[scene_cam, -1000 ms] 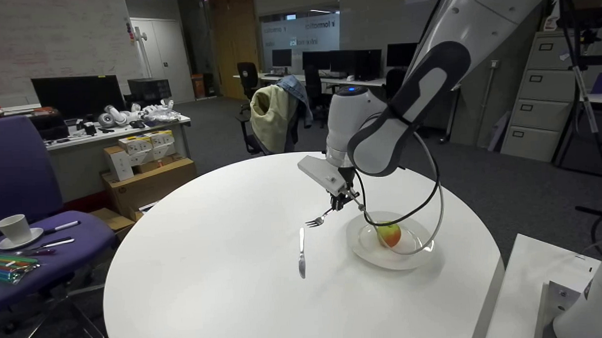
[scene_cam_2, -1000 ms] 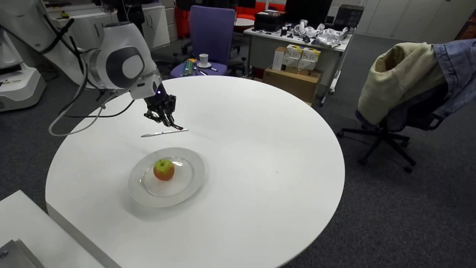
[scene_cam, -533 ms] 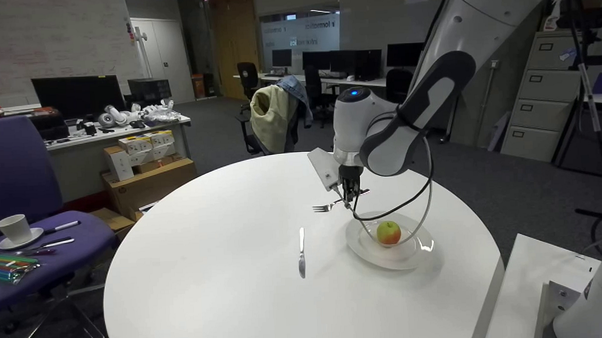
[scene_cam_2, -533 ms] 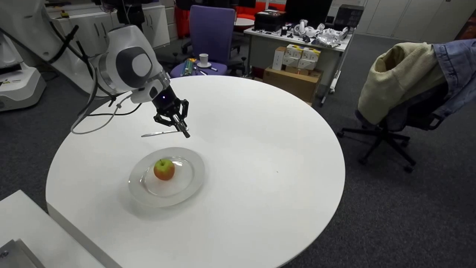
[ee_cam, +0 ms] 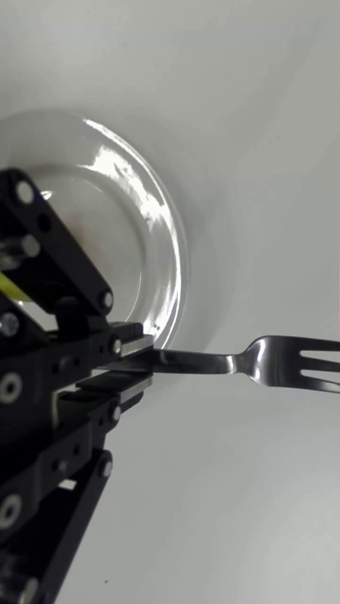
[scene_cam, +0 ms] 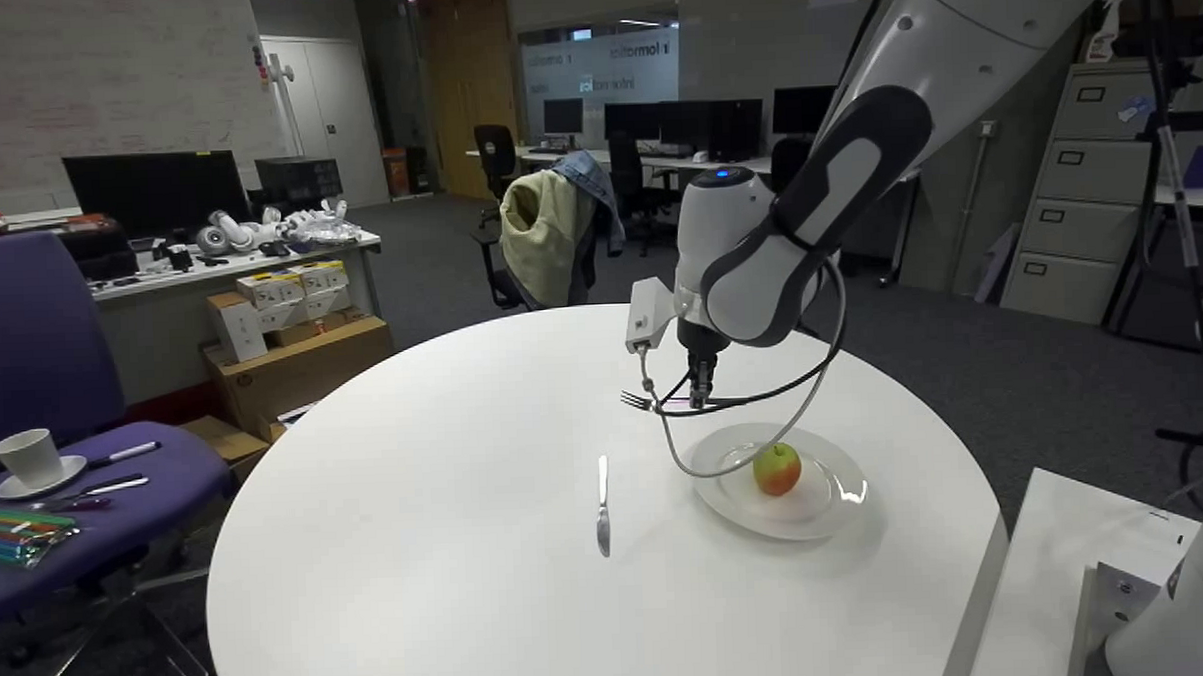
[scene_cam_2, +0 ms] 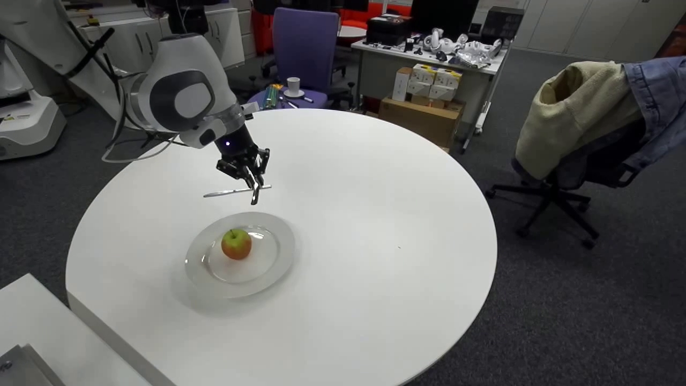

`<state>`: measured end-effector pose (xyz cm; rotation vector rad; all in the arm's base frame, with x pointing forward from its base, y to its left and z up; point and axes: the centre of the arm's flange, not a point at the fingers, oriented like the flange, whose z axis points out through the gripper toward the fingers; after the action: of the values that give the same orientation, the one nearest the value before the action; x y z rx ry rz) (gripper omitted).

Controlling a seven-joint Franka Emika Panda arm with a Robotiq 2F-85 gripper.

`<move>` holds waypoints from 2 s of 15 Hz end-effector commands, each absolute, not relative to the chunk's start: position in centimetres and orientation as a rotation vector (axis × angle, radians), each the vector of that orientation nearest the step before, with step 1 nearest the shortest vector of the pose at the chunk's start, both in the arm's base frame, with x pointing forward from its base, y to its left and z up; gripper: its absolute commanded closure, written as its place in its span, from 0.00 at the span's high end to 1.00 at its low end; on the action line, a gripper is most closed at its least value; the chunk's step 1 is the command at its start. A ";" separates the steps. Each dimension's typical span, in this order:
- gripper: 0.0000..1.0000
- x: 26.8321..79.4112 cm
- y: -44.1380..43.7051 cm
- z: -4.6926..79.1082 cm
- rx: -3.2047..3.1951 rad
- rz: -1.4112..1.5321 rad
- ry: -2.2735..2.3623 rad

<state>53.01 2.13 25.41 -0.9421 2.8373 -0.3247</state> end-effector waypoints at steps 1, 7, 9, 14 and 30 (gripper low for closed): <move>0.04 50.4 4.9 26.7 -0.760 -0.258 2.811; 0.04 49.1 10.2 26.3 -0.788 -0.183 2.763; 0.04 48.6 11.7 26.4 -0.841 -0.161 2.744; 0.15 50.1 11.2 24.6 -0.871 -0.191 2.786; 0.04 44.8 15.3 19.2 -0.436 -0.193 2.882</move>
<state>46.67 14.93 18.01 -0.6343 2.9156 -0.1578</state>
